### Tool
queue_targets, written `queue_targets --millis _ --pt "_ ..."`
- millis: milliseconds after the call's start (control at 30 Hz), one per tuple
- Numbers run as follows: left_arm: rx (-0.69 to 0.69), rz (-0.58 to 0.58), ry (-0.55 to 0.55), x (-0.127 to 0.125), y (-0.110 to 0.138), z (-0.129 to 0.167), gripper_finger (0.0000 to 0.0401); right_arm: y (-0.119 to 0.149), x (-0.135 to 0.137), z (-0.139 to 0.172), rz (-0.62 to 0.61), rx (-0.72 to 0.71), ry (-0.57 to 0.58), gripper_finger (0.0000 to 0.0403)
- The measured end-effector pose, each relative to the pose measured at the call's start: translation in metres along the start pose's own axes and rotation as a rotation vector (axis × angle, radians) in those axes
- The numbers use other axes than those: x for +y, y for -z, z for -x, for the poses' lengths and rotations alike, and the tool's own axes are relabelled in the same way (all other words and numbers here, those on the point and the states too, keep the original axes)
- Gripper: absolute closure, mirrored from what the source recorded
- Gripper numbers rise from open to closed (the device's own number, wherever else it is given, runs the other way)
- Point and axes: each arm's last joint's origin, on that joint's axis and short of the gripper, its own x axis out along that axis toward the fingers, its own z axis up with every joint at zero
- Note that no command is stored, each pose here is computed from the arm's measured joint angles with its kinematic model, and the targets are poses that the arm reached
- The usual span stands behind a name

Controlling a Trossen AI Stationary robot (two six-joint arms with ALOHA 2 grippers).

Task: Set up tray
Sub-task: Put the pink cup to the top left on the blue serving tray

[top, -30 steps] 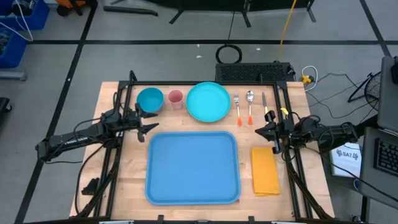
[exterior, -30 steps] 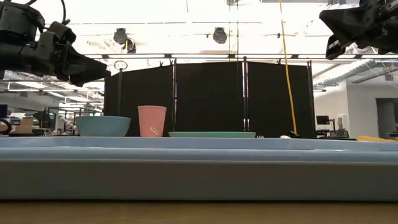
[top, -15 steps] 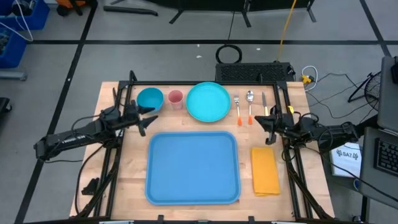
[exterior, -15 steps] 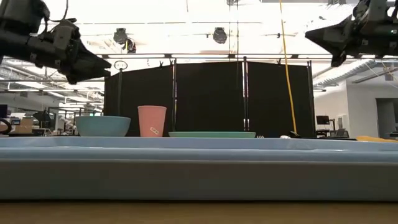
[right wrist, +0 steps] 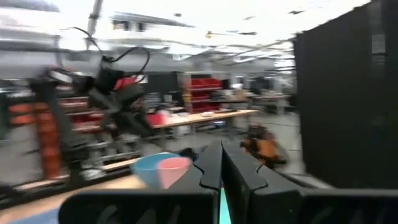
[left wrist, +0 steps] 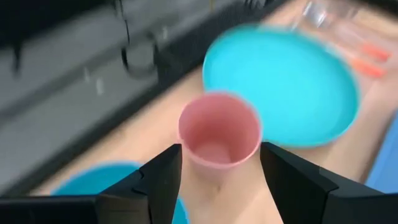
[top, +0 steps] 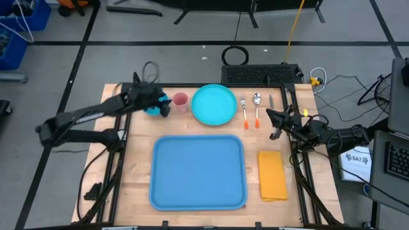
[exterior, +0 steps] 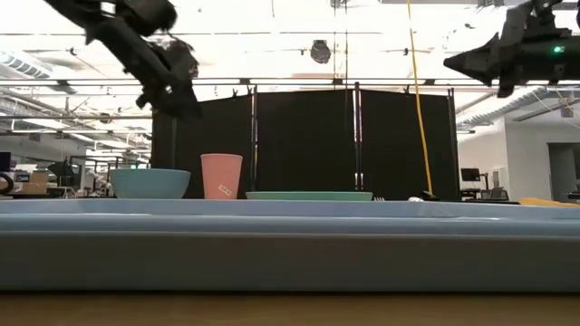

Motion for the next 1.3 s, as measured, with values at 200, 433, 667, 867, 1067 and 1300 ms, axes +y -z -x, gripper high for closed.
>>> queue_targets --millis 200,433,667,867,1067,1300 --pt "0.218 0.054 -0.057 0.012 -0.036 -0.023 0.0178 0.002 -0.005 0.0 0.086 0.039 0.163 0.0403" --pt "0.371 0.061 -0.032 0.02 -0.06 -0.049 0.0178 0.004 -0.004 0.0 0.1 0.057 0.155 0.0403" --pt "0.477 0.064 -0.107 0.032 -0.065 -0.069 0.0178 0.004 -0.004 0.0 0.1 0.057 0.153 0.0403" --pt "0.52 0.08 -0.108 0.039 -0.059 -0.085 0.0178 0.004 -0.004 0.0 0.1 0.057 0.152 0.0403" --pt "0.528 0.087 -0.071 0.037 -0.056 -0.094 0.0178 0.004 -0.004 0.0 0.099 0.056 0.152 0.0403" --pt "0.531 0.091 -0.026 0.034 -0.056 -0.094 0.0178 0.004 -0.004 0.0 0.099 0.057 0.152 0.0403"
